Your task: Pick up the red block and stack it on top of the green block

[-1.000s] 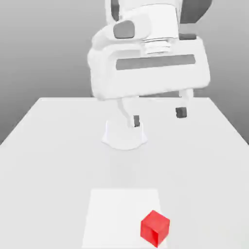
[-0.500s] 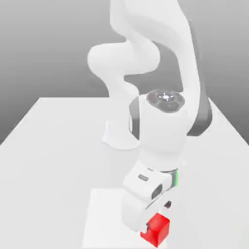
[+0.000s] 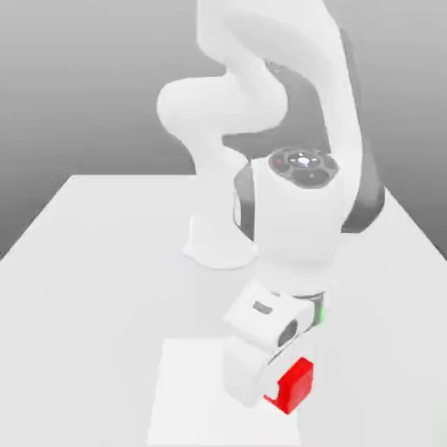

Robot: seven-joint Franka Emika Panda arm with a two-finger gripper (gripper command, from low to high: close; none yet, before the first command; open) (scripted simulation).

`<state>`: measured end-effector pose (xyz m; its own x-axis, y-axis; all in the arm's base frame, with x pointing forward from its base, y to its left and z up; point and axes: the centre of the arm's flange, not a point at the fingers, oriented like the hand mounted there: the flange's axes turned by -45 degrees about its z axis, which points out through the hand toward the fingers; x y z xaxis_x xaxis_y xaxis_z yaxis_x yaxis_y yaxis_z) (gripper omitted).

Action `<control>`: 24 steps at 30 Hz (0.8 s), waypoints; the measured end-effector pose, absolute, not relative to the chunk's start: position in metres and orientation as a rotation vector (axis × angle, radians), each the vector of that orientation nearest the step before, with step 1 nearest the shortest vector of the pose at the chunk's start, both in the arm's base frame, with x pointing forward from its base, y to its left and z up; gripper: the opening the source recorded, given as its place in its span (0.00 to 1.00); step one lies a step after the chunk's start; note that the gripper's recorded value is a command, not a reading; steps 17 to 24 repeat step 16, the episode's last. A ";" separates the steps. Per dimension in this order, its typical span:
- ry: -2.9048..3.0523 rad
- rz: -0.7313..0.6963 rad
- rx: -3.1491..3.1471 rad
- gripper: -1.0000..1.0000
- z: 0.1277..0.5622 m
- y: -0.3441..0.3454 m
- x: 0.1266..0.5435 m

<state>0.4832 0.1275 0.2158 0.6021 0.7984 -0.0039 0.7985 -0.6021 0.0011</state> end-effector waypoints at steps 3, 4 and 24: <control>1.501 -0.007 2.755 0.00 0.225 0.192 0.494; 1.535 -0.007 2.737 0.00 0.228 0.214 0.496; 1.694 -0.002 2.647 1.00 0.186 0.332 0.488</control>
